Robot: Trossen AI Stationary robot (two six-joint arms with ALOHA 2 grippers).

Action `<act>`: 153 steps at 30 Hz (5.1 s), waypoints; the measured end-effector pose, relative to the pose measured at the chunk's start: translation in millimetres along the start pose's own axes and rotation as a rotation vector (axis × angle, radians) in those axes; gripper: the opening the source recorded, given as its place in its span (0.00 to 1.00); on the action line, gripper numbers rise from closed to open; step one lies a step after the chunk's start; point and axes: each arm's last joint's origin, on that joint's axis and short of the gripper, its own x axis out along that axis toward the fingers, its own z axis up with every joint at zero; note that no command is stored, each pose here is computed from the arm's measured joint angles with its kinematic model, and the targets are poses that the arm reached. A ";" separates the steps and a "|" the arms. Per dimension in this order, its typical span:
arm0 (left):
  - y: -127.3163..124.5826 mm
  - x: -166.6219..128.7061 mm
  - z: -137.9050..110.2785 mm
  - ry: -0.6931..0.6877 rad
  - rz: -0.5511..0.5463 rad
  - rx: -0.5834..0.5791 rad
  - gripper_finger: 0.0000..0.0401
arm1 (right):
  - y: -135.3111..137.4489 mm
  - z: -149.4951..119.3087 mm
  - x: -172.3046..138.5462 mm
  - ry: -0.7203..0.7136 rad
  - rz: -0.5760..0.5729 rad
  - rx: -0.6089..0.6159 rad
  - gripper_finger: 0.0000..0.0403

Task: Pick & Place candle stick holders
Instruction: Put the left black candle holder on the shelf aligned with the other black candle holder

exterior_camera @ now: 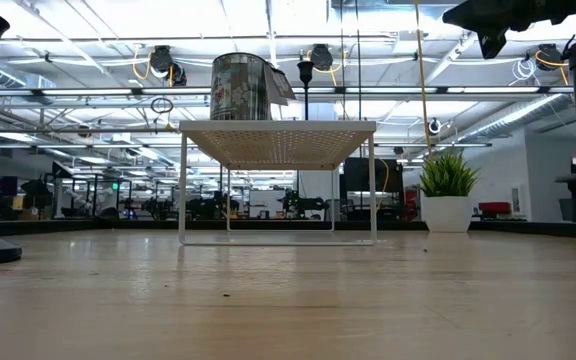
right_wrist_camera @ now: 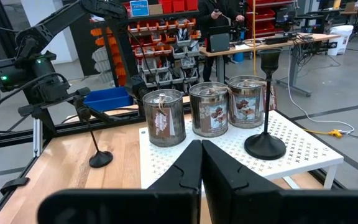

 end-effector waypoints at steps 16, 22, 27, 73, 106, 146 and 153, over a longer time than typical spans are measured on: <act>0.3 0.3 1.5 -0.030 0.003 -0.072 0.88 | 0.0 -0.1 0.0 0.001 0.000 0.000 0.00; 4.9 8.5 -1.3 -0.064 0.030 -0.071 0.88 | -0.1 -0.5 0.0 0.006 -0.001 0.000 0.00; 10.1 17.2 -4.5 -0.114 0.049 -0.168 0.88 | -0.1 -0.6 0.0 0.006 -0.001 0.001 0.00; 50.6 105.6 -1.7 -0.522 0.028 -0.231 0.87 | 0.0 -0.4 -0.1 0.004 -0.001 0.001 0.00; 21.8 98.0 3.0 -0.483 -0.254 -0.339 0.02 | 0.3 2.5 0.0 -0.026 0.003 0.000 0.00; 46.8 -0.7 203.4 -0.600 -0.579 -0.146 0.02 | 67.8 -11.1 120.2 -0.123 0.606 0.193 0.14; 40.1 -9.1 219.3 -0.604 -0.571 -0.120 0.02 | 86.5 1.1 145.0 -0.115 0.631 0.161 0.26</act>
